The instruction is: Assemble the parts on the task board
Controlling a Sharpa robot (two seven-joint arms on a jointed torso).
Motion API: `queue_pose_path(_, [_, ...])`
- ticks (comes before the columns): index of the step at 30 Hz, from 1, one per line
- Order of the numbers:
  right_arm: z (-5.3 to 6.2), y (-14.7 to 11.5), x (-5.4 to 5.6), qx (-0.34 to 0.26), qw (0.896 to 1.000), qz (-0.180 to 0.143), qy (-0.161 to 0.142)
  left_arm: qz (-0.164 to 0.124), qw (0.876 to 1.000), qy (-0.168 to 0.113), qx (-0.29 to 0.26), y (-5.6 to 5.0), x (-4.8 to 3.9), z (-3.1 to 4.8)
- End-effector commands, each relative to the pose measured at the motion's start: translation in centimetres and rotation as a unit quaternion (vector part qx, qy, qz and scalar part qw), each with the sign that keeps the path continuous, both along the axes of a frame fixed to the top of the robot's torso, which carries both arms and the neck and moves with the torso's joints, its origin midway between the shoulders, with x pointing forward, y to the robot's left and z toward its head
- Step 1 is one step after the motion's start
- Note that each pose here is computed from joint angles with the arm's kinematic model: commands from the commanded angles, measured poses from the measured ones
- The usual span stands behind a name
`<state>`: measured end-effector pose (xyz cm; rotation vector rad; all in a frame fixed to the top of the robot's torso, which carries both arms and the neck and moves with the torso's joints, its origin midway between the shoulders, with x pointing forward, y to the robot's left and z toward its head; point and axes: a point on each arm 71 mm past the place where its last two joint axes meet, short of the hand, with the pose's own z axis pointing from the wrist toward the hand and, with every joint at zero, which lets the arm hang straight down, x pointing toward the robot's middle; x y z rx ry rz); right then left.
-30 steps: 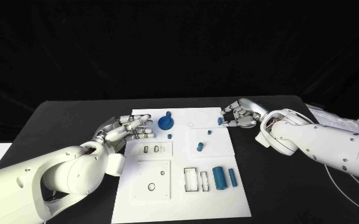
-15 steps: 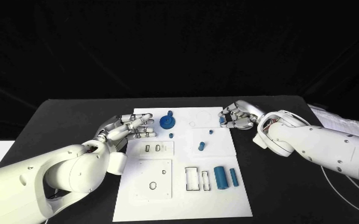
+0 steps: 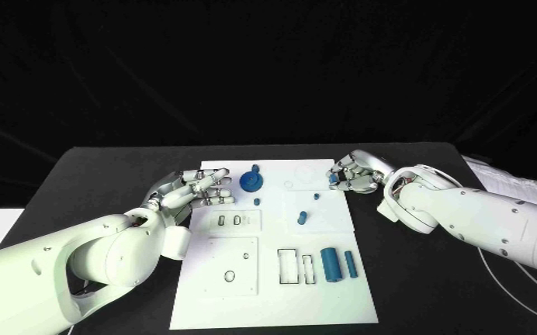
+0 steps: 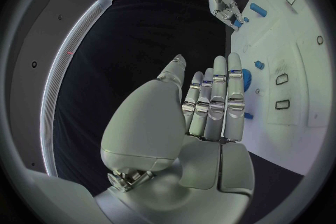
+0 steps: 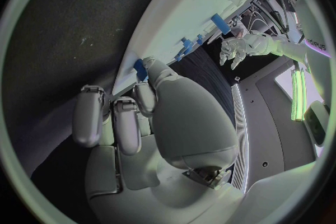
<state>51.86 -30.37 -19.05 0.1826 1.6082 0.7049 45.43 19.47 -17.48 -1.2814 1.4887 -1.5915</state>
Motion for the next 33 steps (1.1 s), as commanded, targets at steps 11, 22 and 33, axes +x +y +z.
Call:
queue_pose_path(11, [-0.1,0.0,0.0,-0.011,1.0,0.001,-0.009,-0.009,1.0,-0.006,-0.004,-0.2,-0.06,0.14])
queue_pose_path(22, [1.6,1.3,-0.7,0.032,0.999,-0.017,-0.036,-0.009,1.0,-0.006,-0.004,0.0,-0.01,0.12])
queue_pose_path(33, [3.4,7.5,-2.3,0.067,0.997,0.024,-0.022,0.001,1.0,-0.01,-0.004,0.8,0.92,-0.19])
